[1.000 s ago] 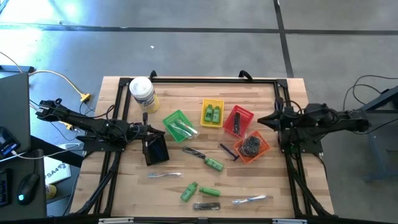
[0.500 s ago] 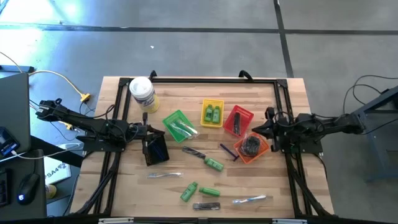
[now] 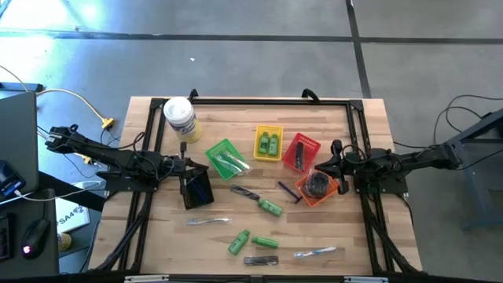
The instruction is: Pick & Place Travel size toiletries
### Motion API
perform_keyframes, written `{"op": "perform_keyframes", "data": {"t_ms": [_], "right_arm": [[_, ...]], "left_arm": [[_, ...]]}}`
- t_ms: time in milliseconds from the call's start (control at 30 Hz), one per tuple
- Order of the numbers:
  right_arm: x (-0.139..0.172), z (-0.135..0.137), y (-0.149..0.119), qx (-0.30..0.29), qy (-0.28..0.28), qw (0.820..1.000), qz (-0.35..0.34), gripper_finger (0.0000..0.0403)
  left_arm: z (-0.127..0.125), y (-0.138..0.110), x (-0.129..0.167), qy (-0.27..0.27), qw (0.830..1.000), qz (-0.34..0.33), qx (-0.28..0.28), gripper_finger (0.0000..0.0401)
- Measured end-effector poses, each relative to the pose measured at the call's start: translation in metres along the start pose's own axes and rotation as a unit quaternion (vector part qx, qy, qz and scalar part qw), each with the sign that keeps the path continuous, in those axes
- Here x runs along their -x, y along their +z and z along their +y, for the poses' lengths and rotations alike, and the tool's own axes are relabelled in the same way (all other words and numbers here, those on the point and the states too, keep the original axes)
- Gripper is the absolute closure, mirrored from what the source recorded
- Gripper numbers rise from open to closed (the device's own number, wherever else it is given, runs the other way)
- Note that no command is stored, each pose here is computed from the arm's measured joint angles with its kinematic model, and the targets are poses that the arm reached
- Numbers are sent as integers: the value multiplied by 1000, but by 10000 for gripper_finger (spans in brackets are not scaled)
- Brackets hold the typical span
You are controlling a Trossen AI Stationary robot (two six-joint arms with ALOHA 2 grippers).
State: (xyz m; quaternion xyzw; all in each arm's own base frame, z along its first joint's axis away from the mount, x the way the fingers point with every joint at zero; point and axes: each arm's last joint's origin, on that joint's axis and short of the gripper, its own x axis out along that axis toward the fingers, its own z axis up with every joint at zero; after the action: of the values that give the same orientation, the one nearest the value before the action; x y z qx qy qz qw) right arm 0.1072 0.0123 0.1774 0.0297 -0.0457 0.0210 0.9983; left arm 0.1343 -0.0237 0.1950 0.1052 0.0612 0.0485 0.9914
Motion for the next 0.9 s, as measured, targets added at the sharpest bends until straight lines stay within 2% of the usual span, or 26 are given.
{"op": "perform_keyframes", "data": {"t_ms": [600,900], "right_arm": [[0,0,-5,-1,-3,1000,25,401],[0,-3,-10,3,-49,998,49,401]], "left_arm": [[0,0,0,0,1000,-1,-5,398],[0,1,0,1,1000,-5,-1,398]]}}
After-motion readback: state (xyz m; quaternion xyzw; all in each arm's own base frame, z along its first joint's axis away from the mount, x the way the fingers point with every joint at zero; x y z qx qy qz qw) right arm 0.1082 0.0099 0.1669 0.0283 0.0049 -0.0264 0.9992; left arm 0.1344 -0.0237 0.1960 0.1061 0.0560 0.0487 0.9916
